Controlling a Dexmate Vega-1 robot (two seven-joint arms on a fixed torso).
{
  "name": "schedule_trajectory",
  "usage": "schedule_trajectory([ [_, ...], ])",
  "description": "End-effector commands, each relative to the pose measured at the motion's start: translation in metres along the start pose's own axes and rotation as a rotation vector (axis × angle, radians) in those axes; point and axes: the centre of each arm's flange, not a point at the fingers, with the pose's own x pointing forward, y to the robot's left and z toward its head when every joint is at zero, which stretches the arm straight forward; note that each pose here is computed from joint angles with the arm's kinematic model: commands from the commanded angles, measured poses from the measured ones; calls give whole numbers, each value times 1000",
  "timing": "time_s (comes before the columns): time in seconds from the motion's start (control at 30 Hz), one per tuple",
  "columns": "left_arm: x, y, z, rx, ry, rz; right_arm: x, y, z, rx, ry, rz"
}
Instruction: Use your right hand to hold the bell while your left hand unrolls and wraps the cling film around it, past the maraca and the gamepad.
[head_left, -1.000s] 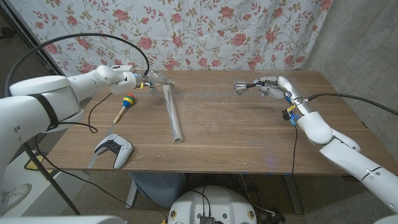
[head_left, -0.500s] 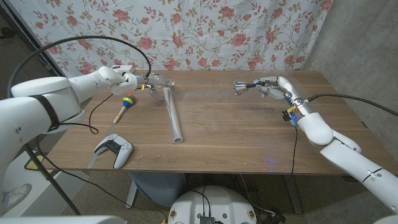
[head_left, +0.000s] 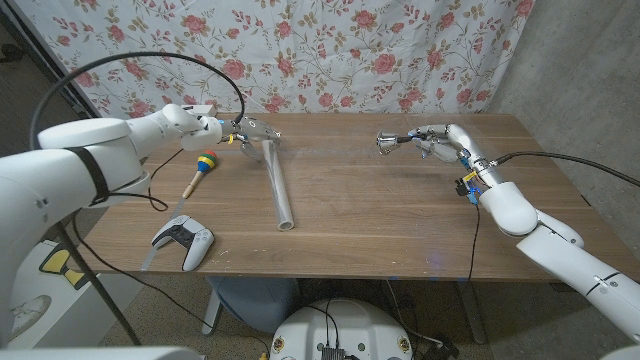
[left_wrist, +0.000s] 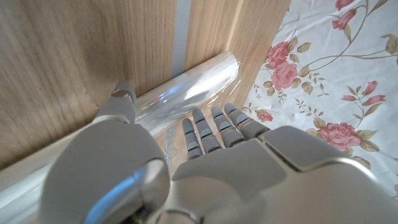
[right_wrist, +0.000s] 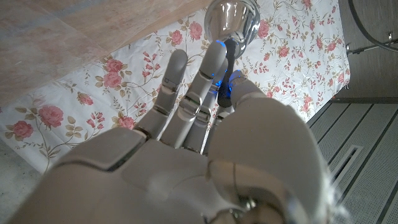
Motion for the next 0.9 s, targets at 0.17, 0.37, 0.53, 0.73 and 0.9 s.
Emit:
schedule_trajectory([
  [0.17, 7, 1, -2, 10, 34, -14, 3, 2, 3, -5, 1, -2],
  [0.37, 11, 0, 1, 14, 42, -35, 3, 2, 3, -7, 3, -5],
  [0.53, 14, -1, 3, 2, 53, -50, 2, 3, 2, -8, 5, -2],
  [0.73, 16, -2, 5, -2, 58, -56, 2, 3, 2, -8, 7, -8],
  [0.9, 17, -2, 7, 12, 50, -55, 1, 3, 2, -8, 10, -11],
])
